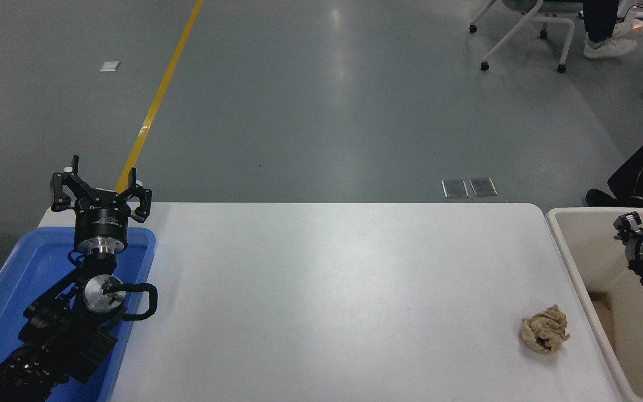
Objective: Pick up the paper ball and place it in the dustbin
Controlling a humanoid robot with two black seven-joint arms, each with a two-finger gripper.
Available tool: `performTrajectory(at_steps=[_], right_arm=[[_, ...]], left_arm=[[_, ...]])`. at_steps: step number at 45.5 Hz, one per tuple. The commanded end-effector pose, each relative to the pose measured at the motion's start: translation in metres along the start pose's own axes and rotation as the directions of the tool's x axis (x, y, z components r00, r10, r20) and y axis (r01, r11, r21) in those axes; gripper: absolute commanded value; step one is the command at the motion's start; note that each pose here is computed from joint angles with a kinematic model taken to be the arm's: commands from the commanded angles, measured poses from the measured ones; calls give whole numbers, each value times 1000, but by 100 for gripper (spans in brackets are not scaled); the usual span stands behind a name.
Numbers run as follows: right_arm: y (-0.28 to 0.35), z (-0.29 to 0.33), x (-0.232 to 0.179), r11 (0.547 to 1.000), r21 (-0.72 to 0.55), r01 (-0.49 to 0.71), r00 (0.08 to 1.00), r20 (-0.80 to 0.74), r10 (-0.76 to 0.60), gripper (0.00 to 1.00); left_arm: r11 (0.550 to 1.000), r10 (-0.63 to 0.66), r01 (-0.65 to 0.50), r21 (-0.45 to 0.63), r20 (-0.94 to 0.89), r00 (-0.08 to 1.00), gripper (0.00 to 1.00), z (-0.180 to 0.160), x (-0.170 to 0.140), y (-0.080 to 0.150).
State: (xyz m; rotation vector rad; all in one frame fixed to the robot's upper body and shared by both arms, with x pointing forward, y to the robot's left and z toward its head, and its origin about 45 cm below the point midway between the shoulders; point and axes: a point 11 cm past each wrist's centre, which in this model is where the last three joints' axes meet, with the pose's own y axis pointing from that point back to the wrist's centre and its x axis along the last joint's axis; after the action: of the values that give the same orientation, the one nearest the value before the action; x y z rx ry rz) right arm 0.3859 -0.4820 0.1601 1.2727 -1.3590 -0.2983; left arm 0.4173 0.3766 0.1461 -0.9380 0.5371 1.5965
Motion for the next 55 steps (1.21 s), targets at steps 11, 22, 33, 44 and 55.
performTrajectory(at_steps=[11, 22, 33, 44, 55], right_arm=[[111, -102, -45, 959, 36, 282, 844, -484, -231, 100], [210, -116, -73, 865, -17, 501, 643, -662, -385, 100], [277, -114, -74, 794, -33, 607, 519, -740, -428, 100], [317, -118, -66, 746, -48, 664, 428, -794, -432, 100], [320, -120, -63, 755, -41, 654, 432, -799, -418, 100]], left_arm=[[1000, -5, 5, 3, 0, 1000, 99, 0, -1, -1], [1000, -5, 5, 2, 2, 1000, 99, 0, -1, -1], [1000, -1, 1, 2, 2, 1000, 99, 0, 0, 0], [1000, -2, 2, 1, 4, 1000, 99, 1, 0, 0], [1000, -1, 1, 0, 3, 1000, 99, 1, 0, 0]])
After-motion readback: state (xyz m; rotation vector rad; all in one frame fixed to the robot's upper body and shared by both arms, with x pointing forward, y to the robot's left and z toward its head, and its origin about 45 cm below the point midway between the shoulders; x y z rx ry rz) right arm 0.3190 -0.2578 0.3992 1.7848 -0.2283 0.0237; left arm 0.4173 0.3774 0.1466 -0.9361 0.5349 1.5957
